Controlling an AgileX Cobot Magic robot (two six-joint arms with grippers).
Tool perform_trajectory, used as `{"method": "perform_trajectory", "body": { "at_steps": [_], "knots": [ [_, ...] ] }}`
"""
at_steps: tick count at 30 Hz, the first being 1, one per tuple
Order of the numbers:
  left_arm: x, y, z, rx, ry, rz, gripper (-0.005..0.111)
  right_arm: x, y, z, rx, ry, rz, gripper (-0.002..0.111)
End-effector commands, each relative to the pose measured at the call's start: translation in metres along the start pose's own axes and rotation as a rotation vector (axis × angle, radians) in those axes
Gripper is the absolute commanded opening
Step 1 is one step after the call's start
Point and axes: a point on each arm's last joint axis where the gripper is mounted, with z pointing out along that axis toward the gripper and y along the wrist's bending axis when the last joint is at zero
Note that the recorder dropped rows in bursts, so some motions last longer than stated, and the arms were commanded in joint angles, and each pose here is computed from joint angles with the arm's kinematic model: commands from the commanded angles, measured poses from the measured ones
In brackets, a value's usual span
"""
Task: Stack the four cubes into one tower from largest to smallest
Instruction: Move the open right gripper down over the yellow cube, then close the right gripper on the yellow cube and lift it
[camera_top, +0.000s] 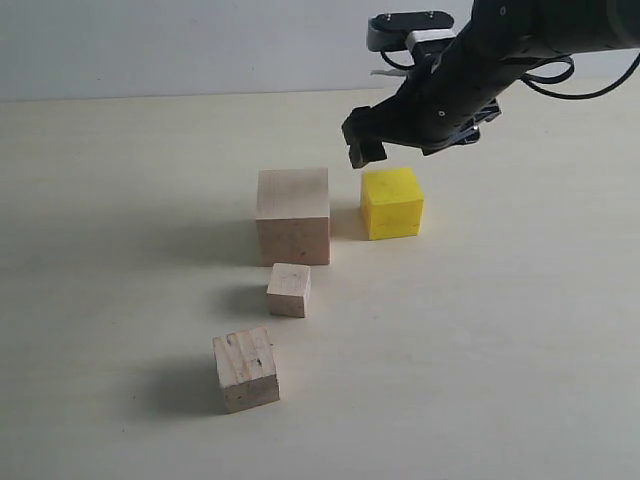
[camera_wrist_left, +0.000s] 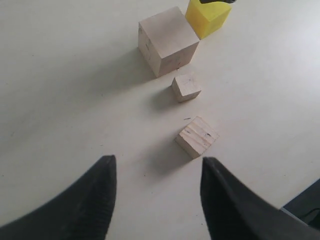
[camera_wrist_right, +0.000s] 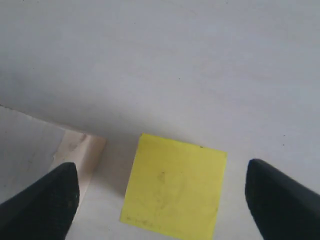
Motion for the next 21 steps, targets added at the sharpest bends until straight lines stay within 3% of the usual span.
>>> {"method": "perform_trajectory", "body": {
  "at_steps": [1,21],
  "knots": [
    [0.001,-0.001,0.000,0.008,-0.001,-0.011,0.051,0.001,-0.002,0.006,0.014,0.011,-0.016,0.085],
    [0.001,-0.001,0.000,0.008,0.001,0.030,0.051,0.015,-0.008,0.044,0.028,0.073,0.030,0.085]
  ]
}}
